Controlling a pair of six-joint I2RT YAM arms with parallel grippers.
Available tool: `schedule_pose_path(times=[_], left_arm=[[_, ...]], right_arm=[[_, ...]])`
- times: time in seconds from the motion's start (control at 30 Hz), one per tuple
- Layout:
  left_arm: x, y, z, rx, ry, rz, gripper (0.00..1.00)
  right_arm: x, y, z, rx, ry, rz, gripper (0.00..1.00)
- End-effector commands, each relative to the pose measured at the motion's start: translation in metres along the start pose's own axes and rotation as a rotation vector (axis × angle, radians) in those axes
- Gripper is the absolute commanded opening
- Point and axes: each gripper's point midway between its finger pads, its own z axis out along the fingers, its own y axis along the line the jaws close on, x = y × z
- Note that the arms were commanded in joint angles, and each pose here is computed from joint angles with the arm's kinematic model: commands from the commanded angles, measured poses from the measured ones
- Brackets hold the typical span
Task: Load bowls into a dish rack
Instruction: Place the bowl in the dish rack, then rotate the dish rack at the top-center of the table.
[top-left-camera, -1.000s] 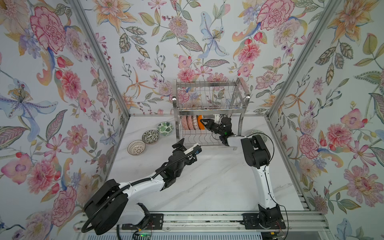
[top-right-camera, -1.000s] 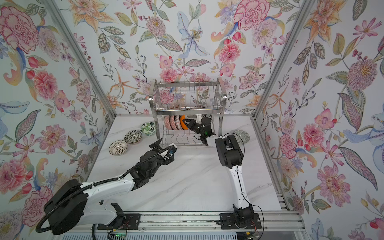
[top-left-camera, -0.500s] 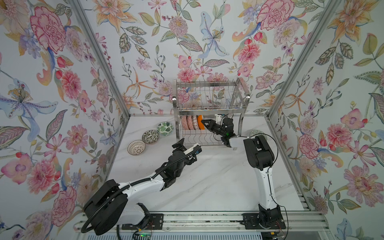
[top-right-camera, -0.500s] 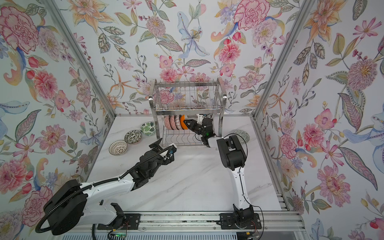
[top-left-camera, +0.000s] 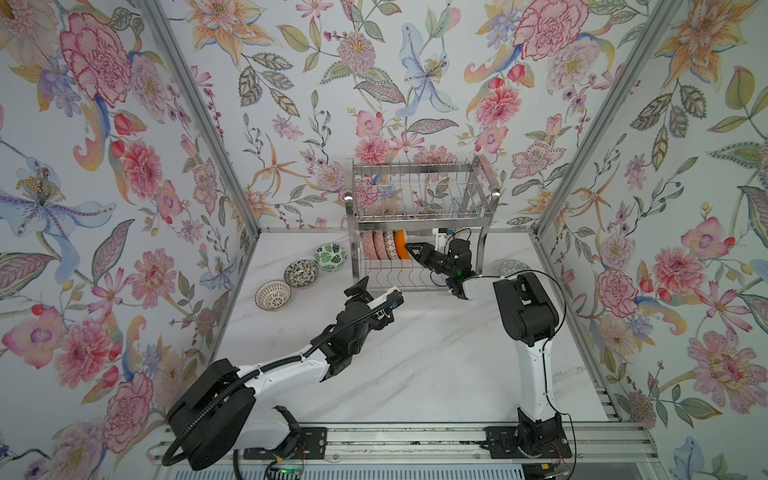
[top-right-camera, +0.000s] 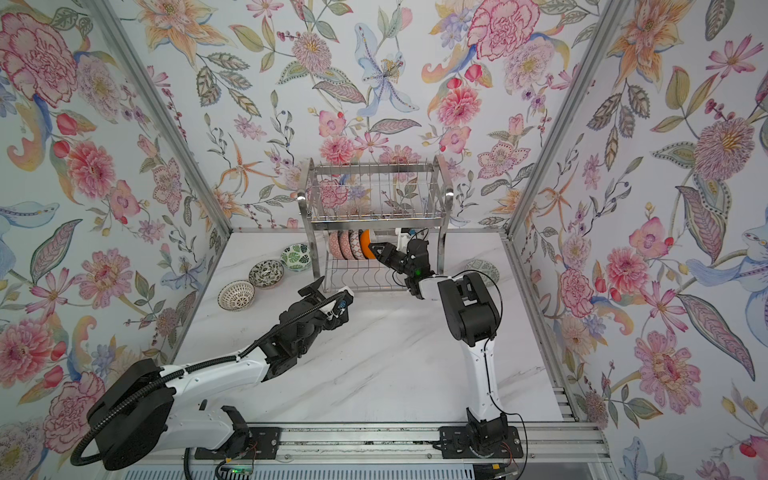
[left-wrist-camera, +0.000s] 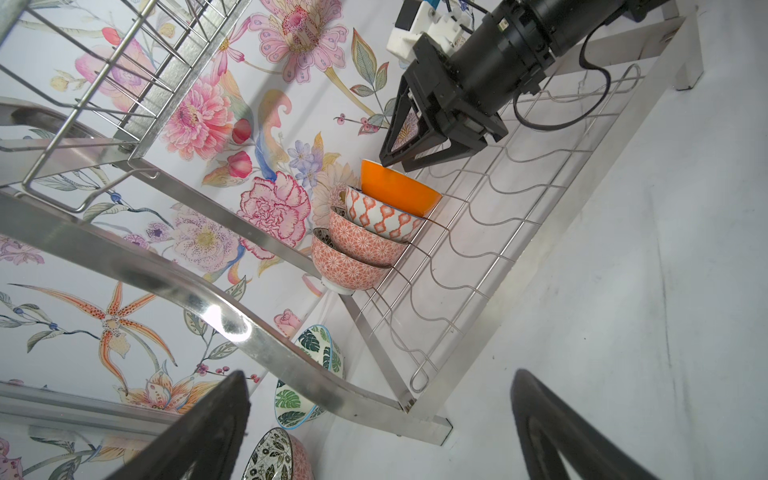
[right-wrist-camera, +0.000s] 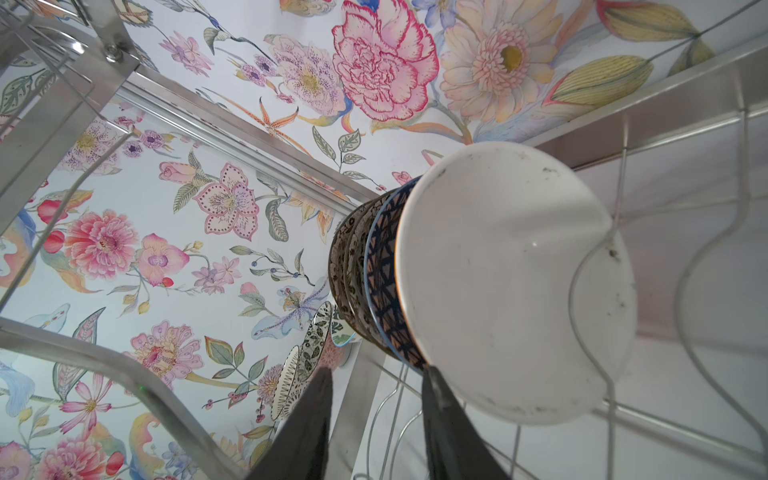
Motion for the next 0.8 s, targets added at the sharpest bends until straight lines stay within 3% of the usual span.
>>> schedule_pose_path(times=[0.0,0.3,0.77], left_arm=[[-0.005,0.002,-0.005,-0.012,-0.020,0.002,0.99],[-0.003,0.001,-0.005,-0.011,-0.014,0.005,0.99],[-0.004,0.007,-0.003,-0.042,-0.007,-0.035,0.99]], right_arm=[[-0.009,0.024,-0.008,-0.028,-0.032,-0.062,0.39],[0.001,0.029,-0.020,0.043,-0.013,-0.117,0.41],[0.027,0.028,-0.054,0.264,0.079,-0.240,0.61]])
